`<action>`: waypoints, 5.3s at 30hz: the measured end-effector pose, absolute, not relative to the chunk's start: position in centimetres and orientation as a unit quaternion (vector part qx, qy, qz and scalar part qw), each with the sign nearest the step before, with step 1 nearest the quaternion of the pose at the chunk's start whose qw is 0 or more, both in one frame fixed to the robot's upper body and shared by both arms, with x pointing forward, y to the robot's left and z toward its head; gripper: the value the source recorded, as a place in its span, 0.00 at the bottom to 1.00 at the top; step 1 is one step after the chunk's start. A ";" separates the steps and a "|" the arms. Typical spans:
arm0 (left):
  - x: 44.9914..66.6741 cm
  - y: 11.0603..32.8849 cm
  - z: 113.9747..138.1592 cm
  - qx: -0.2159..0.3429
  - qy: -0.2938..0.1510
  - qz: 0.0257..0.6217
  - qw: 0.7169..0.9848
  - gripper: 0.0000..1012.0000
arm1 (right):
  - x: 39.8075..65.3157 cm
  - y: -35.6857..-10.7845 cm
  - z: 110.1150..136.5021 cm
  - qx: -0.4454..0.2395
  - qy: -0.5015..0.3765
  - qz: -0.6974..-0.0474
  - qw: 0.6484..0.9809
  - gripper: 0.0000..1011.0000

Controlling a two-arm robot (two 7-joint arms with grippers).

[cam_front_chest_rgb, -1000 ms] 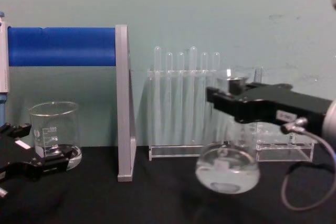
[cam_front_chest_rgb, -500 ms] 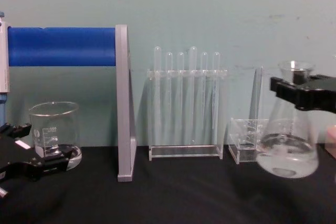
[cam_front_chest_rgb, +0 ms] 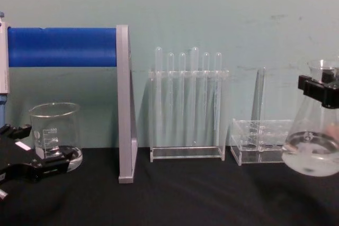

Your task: Grasp the erlenmeyer flask with one hand, shake it three times, then place it back.

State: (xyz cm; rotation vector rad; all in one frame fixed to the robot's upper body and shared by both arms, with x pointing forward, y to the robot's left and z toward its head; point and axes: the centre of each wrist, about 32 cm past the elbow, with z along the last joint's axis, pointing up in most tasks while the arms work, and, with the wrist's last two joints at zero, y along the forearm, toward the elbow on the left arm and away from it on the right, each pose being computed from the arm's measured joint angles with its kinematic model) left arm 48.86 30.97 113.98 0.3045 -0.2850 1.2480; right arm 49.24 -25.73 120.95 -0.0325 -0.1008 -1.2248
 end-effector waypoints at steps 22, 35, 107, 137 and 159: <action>48.9 31.0 114.0 0.141 -0.132 0.580 0.791 0.99 | 49.0 -20.5 120.8 -0.014 -0.041 -0.465 0.884 0.44; 48.9 31.0 114.0 0.141 -0.132 0.580 0.791 0.99 | 48.9 -19.6 120.6 -0.012 -0.037 -0.447 0.894 0.44; 48.9 31.0 114.0 0.141 -0.132 0.580 0.791 0.99 | 48.9 -18.8 114.0 -0.017 -0.012 -0.408 0.913 0.44; 48.9 31.0 114.0 0.141 -0.132 0.580 0.791 0.99 | 48.9 -18.8 114.0 -0.017 -0.012 -0.409 0.912 0.73; 48.9 31.0 114.0 0.141 -0.132 0.580 0.791 0.99 | 48.9 -18.8 114.0 -0.018 -0.012 -0.409 0.912 0.99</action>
